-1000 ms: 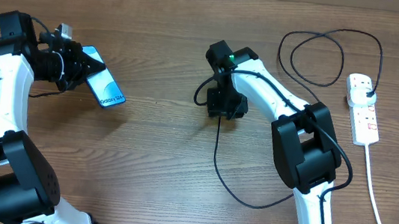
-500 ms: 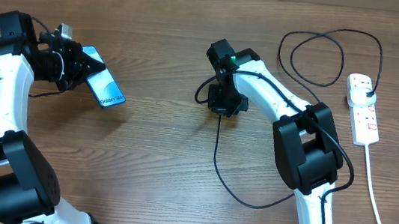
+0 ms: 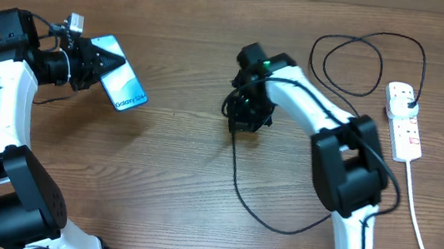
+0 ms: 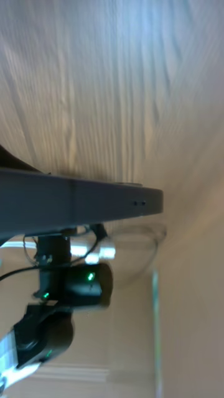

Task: Plug charger to phone and switch on socket

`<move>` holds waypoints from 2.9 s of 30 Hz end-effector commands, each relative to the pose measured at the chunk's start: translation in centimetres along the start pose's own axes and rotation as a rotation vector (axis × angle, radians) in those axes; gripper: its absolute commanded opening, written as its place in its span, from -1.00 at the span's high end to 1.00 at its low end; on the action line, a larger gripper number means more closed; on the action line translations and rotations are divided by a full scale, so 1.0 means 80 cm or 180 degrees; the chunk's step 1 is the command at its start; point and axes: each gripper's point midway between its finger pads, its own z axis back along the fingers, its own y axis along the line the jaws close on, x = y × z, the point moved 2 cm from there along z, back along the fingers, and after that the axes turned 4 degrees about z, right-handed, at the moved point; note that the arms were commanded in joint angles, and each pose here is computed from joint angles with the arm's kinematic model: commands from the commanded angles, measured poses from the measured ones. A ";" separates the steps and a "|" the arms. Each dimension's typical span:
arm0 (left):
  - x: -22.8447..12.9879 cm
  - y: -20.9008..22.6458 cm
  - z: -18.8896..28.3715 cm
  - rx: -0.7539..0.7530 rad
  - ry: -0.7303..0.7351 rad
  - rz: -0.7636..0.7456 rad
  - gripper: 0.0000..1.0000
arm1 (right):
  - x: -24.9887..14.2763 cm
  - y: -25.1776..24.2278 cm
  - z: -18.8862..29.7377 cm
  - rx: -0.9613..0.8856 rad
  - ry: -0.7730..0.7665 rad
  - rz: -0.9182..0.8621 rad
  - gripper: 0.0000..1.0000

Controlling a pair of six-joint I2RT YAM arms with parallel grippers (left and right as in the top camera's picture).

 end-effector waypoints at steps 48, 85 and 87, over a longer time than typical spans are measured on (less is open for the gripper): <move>-0.094 -0.224 -0.063 -0.1810 0.1292 -0.0777 0.91 | -0.078 0.179 0.201 0.3144 -0.0545 0.1900 0.92; -0.099 -0.226 -0.080 -0.1726 0.1184 -0.0934 0.92 | -0.079 0.174 0.188 0.2922 -0.0410 0.1726 0.93; -0.099 -0.226 -0.080 -0.1726 0.1183 -0.0935 0.92 | -0.079 0.174 0.188 0.2922 -0.0411 0.1727 0.93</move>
